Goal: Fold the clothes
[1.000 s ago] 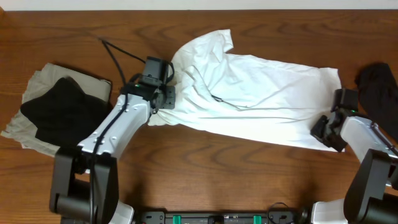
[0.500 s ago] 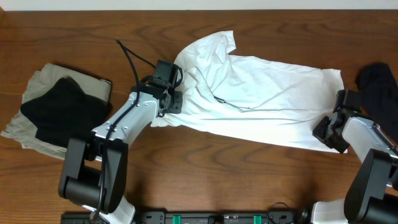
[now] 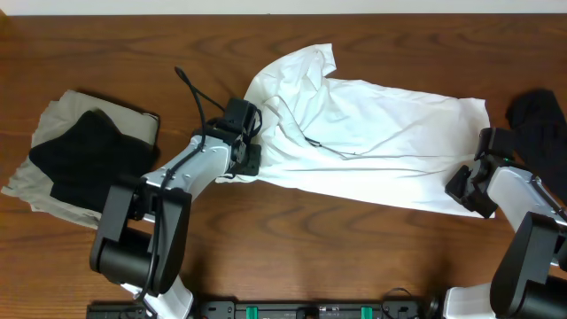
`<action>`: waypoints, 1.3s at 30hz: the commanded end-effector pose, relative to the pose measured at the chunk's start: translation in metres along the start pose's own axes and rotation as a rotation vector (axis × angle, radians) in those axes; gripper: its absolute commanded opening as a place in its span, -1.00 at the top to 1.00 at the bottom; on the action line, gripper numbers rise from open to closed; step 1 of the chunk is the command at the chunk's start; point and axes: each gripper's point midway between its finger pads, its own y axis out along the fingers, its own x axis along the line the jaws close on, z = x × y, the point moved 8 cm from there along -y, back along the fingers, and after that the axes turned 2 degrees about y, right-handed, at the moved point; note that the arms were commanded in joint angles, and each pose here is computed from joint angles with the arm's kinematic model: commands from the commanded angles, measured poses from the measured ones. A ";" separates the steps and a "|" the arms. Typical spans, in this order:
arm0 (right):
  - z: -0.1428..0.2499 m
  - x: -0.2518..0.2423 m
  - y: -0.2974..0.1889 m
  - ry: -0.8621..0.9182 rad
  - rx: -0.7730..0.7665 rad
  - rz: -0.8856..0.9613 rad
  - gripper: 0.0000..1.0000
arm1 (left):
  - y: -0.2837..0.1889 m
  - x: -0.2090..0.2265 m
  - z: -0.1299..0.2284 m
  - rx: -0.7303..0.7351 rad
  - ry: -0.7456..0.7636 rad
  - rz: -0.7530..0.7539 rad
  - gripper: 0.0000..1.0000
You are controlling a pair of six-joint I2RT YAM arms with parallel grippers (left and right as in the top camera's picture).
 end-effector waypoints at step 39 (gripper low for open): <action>-0.020 -0.001 -0.071 -0.027 -0.122 -0.126 0.85 | -0.095 0.010 0.068 -0.018 -0.127 0.019 0.09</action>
